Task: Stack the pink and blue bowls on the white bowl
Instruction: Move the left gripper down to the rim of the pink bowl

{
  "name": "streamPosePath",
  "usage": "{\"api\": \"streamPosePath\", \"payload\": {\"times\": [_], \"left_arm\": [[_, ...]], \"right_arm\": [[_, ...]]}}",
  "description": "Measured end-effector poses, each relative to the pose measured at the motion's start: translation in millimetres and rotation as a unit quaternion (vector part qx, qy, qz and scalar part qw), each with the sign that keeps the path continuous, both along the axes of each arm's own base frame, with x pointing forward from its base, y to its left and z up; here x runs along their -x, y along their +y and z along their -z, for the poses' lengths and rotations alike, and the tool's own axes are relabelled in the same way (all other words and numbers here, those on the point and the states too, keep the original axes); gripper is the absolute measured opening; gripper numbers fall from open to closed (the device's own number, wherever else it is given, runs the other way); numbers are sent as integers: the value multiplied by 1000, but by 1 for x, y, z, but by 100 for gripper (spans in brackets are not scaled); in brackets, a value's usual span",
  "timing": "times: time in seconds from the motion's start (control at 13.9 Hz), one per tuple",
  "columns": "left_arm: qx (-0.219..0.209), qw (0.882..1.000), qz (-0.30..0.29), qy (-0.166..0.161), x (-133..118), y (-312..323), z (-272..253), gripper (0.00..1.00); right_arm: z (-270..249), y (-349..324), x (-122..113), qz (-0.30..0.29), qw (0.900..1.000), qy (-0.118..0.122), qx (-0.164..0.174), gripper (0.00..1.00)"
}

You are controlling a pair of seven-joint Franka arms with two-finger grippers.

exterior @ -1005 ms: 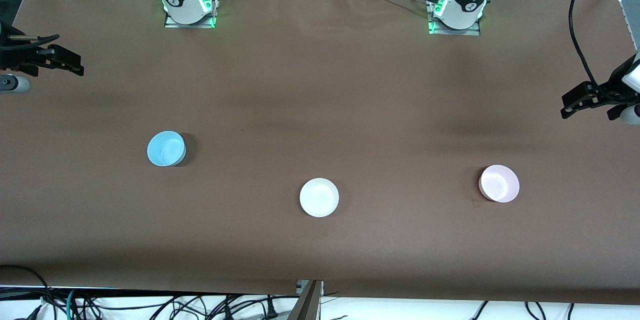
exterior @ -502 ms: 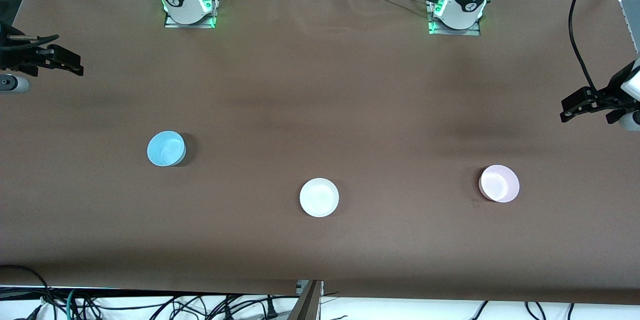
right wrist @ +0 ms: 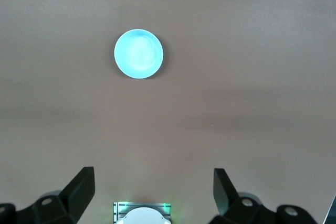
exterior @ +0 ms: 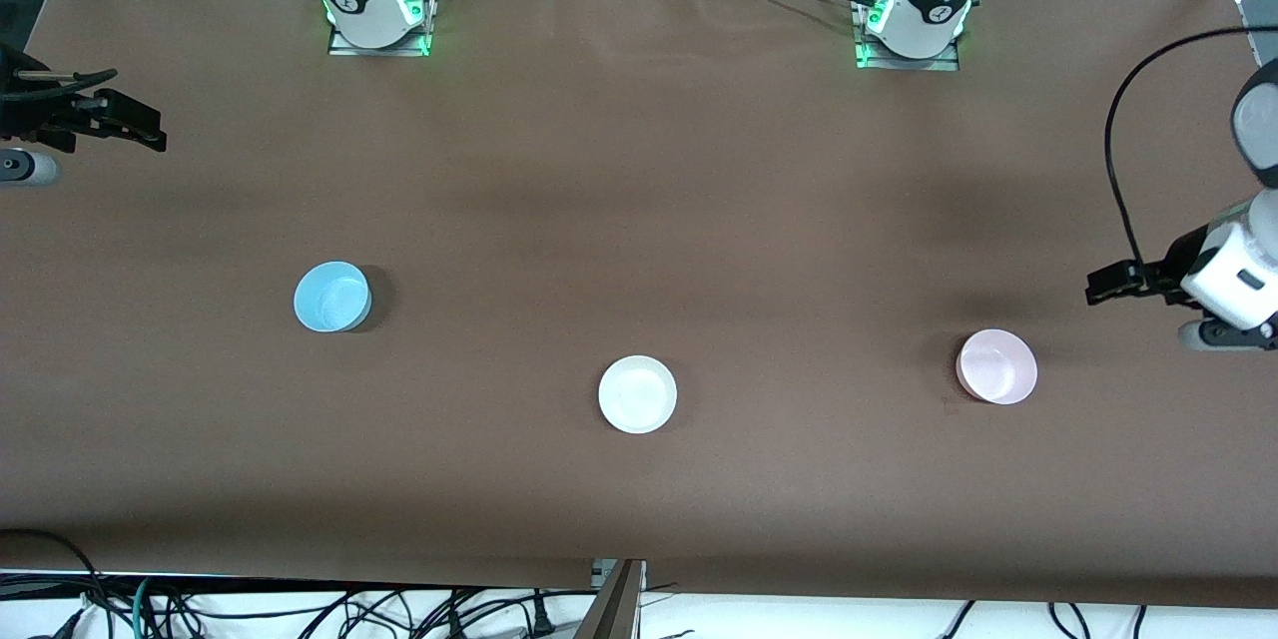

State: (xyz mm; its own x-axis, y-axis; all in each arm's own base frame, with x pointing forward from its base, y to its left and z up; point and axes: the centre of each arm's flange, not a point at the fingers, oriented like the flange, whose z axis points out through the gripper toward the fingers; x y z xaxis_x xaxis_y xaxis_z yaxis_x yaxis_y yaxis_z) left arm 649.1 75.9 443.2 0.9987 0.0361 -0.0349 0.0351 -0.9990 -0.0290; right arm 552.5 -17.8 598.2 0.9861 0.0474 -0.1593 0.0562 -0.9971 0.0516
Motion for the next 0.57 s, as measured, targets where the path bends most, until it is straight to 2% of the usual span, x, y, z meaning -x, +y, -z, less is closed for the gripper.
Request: {"api": "streamPosePath", "payload": {"times": [0.36, 0.57], "left_arm": [[3, 1000, -13, -5, -12, 28, 75, 100], [11, 1000, -16, -24, -11, 42, 127, 100]], "right_arm": [[0, 0, 0, 0, 1000, 0, 0, 100], [0, 0, 0, 0, 1000, 0, 0, 100]]}}
